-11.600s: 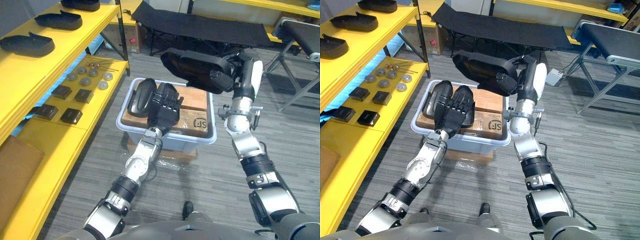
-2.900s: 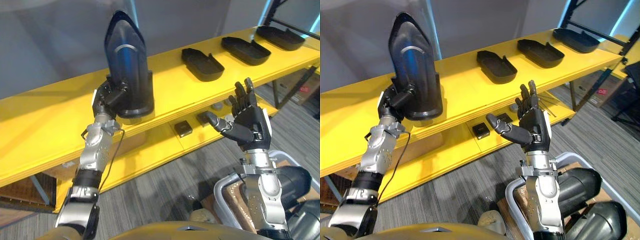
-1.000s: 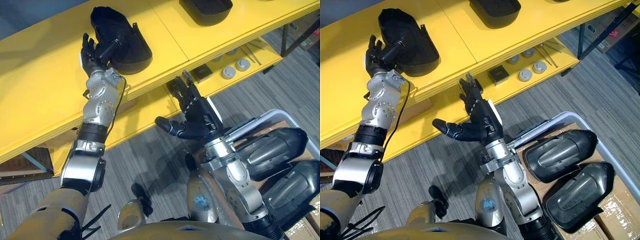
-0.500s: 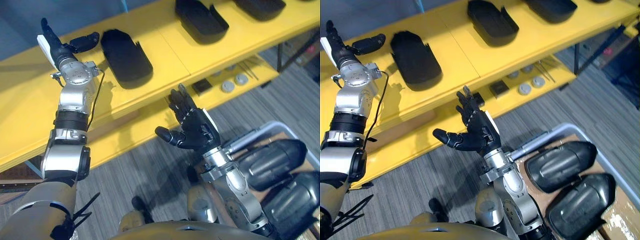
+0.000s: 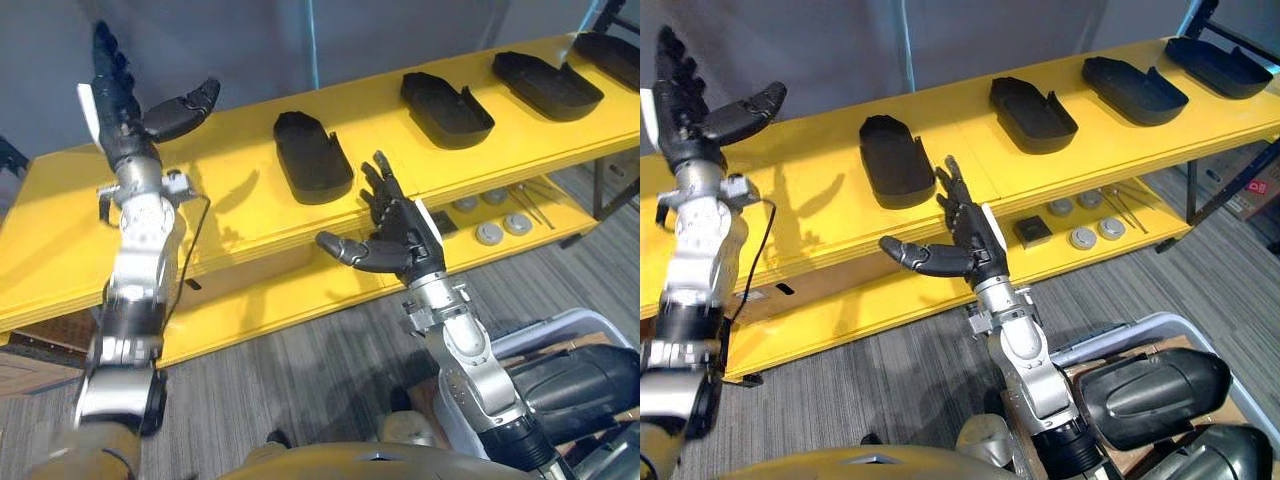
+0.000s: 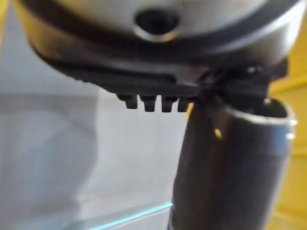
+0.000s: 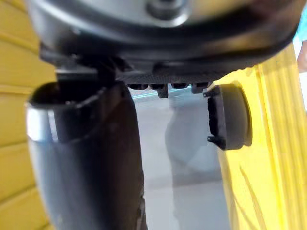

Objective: Walk over and take three plastic housings, then place them on the shelf

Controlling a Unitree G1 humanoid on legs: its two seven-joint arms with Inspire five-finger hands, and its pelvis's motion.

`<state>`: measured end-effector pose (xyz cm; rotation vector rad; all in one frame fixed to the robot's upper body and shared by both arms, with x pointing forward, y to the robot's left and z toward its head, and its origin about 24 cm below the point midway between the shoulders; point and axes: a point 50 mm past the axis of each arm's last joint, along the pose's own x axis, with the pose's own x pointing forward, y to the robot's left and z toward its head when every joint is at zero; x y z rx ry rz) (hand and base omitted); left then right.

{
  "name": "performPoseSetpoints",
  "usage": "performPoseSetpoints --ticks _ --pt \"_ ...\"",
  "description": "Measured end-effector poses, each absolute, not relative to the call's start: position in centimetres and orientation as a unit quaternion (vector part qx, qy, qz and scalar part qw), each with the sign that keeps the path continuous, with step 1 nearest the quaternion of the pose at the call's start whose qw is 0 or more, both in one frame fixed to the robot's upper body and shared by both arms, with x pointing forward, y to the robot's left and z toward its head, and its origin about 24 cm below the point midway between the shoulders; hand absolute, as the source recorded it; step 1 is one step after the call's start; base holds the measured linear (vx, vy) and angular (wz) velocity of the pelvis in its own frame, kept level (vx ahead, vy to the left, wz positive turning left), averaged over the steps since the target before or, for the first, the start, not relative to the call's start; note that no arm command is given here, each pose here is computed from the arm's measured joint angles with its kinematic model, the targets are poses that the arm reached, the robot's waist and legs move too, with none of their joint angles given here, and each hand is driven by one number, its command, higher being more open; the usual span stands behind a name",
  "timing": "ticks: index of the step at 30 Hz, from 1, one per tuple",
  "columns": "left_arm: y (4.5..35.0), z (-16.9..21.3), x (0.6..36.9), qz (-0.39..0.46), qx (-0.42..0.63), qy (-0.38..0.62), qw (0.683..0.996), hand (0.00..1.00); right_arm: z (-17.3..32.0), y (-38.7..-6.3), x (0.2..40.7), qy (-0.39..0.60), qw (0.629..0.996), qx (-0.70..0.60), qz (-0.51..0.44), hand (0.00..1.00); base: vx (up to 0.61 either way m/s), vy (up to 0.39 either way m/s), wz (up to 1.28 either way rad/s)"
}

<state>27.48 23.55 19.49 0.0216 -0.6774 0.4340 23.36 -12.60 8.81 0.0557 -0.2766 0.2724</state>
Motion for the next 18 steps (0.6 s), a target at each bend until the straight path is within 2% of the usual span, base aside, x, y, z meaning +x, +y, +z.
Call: performPoseSetpoints --ticks 1,3,6,10,15,18 --pt "23.1 18.6 24.9 0.212 -0.004 -0.35 0.912 1.0 8.4 -13.4 23.1 -0.129 0.985 0.021 0.116 1.0 0.0 -0.018 0.39" --pt "22.9 17.0 22.1 0.223 -0.007 -0.349 0.91 1.0 7.6 -14.3 22.7 -0.113 0.989 0.016 0.091 1.0 -0.01 -0.025 0.42" --pt "23.6 13.1 18.5 0.27 -0.011 -0.287 0.919 1.0 6.5 -15.1 22.3 -0.089 0.994 0.016 0.068 1.0 -0.06 -0.026 0.44" --pt "23.2 10.5 16.8 0.274 -0.05 -0.228 0.933 1.0 6.2 -14.0 22.2 -0.086 0.994 0.054 0.047 1.0 -0.07 -0.016 0.25" --pt "21.3 9.8 16.9 0.199 -0.087 -0.214 0.952 1.0 6.2 -13.5 22.1 -0.089 0.992 0.084 0.015 1.0 -0.02 0.005 0.09" --pt "21.1 10.2 16.9 0.183 -0.083 -0.225 0.953 1.0 6.3 -13.7 22.1 -0.094 0.992 0.086 0.001 1.0 0.02 0.001 0.01"
